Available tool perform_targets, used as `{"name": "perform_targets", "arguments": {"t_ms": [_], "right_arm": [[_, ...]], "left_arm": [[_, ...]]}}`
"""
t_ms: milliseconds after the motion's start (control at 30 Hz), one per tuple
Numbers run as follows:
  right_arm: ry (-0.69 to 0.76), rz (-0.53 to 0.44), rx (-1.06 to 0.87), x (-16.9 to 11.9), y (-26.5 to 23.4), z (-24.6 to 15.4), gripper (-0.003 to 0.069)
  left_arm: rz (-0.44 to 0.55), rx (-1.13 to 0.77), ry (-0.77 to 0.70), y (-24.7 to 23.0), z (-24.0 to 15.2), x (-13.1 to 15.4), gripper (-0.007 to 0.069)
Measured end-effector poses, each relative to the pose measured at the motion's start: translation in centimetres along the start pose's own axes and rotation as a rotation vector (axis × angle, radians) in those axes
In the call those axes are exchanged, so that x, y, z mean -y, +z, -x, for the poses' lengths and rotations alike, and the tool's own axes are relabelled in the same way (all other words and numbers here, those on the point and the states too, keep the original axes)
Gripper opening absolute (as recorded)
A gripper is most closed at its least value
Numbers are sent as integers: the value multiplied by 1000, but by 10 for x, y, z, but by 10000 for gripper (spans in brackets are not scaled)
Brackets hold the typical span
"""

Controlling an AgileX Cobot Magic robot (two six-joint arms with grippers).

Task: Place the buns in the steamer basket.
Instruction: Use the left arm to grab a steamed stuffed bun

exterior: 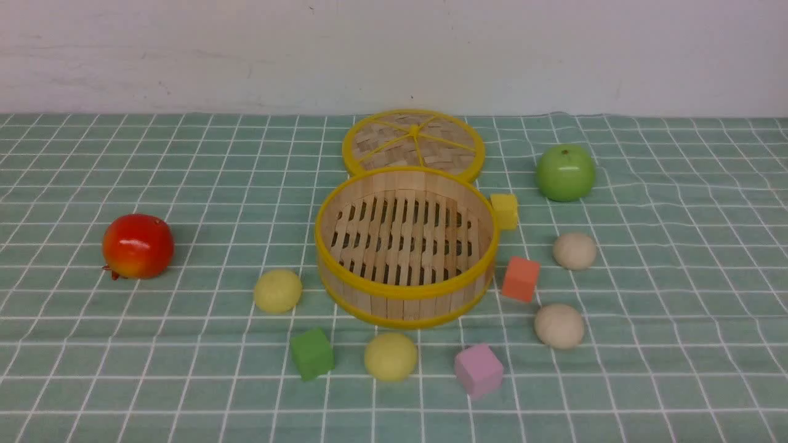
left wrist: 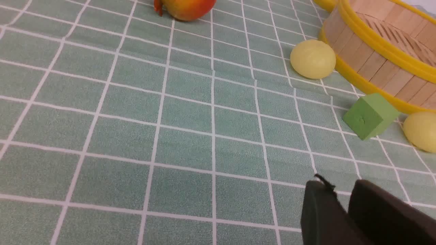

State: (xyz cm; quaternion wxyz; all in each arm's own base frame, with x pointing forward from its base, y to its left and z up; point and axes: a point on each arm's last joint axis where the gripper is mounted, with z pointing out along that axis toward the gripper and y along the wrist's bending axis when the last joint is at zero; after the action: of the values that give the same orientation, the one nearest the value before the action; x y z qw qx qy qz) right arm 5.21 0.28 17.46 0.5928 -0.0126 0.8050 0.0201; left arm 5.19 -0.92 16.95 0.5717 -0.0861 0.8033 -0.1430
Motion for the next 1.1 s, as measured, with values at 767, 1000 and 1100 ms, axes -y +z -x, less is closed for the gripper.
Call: {"name": "perform_targets", "arguments": {"t_ms": [767, 1000, 1100], "right_arm": [[0, 0, 0, 0, 0, 0, 240], [0, 0, 0, 0, 0, 0, 240], [-21, -9, 0, 1, 0, 0, 240]], "left_arm": [[0, 0, 0, 0, 0, 0, 146], [-5, 17, -8, 0, 2, 0, 152], [-63, 77, -185, 0, 7, 5, 155]]}}
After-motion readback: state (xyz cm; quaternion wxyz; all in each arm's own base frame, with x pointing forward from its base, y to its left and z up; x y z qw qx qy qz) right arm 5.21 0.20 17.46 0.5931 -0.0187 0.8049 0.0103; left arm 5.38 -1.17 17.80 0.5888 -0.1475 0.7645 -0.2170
